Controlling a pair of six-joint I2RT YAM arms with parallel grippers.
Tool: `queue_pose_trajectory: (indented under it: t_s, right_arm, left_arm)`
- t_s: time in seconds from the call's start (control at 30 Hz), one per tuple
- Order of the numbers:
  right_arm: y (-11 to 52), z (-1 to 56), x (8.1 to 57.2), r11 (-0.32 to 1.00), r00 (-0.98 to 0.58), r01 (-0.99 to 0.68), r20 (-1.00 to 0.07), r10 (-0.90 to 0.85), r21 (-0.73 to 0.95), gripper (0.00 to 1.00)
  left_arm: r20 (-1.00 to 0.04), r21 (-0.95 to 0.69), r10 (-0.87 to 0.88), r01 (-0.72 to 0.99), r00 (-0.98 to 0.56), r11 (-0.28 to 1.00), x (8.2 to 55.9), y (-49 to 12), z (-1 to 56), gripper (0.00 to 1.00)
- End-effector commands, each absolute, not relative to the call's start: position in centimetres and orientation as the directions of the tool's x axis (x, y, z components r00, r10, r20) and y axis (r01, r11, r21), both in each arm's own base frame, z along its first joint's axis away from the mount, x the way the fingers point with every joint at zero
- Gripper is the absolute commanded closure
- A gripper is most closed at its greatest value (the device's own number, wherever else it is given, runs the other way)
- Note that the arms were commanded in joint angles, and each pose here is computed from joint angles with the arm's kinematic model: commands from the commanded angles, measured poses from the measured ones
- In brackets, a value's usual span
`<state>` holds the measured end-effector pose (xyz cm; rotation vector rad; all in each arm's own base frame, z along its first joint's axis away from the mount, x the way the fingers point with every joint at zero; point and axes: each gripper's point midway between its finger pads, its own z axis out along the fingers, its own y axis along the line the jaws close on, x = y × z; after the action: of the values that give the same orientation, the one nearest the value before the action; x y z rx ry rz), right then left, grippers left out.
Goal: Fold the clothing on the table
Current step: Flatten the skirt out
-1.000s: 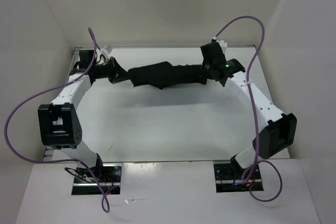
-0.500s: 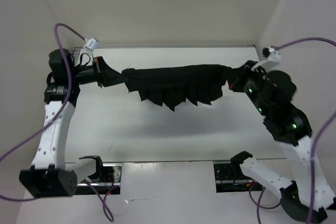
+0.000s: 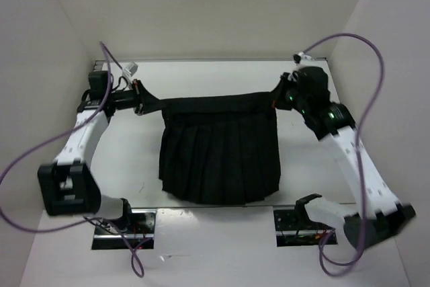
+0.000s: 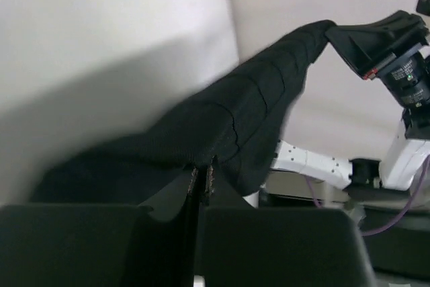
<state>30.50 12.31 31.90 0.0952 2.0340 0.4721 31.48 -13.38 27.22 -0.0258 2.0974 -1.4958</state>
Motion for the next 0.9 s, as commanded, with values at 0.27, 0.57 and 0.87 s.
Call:
queue_pose_trajectory:
  t_s: [0.27,0.57,0.87]
  right_arm:
    - [6.0,44.1,40.5,0.938,-0.170,-0.099,-0.935,0.312,0.331,1.00]
    - [8.3,30.5,37.6,0.910,-0.507,-0.085,-0.804,0.312,0.406,0.99]
    - [8.1,21.9,23.2,0.891,-0.769,0.126,-0.524,0.366,0.437,0.56]
  left_arm:
    - [-0.671,-0.738,-0.357,0.541,-0.650,0.403,40.1,-11.0,40.9,0.99]
    - [-0.383,-0.888,-0.369,0.227,-0.847,0.401,37.0,-11.2,24.1,0.93]
    - [-0.071,-0.878,-0.337,-0.101,-0.939,0.467,23.2,-12.8,12.6,0.42]
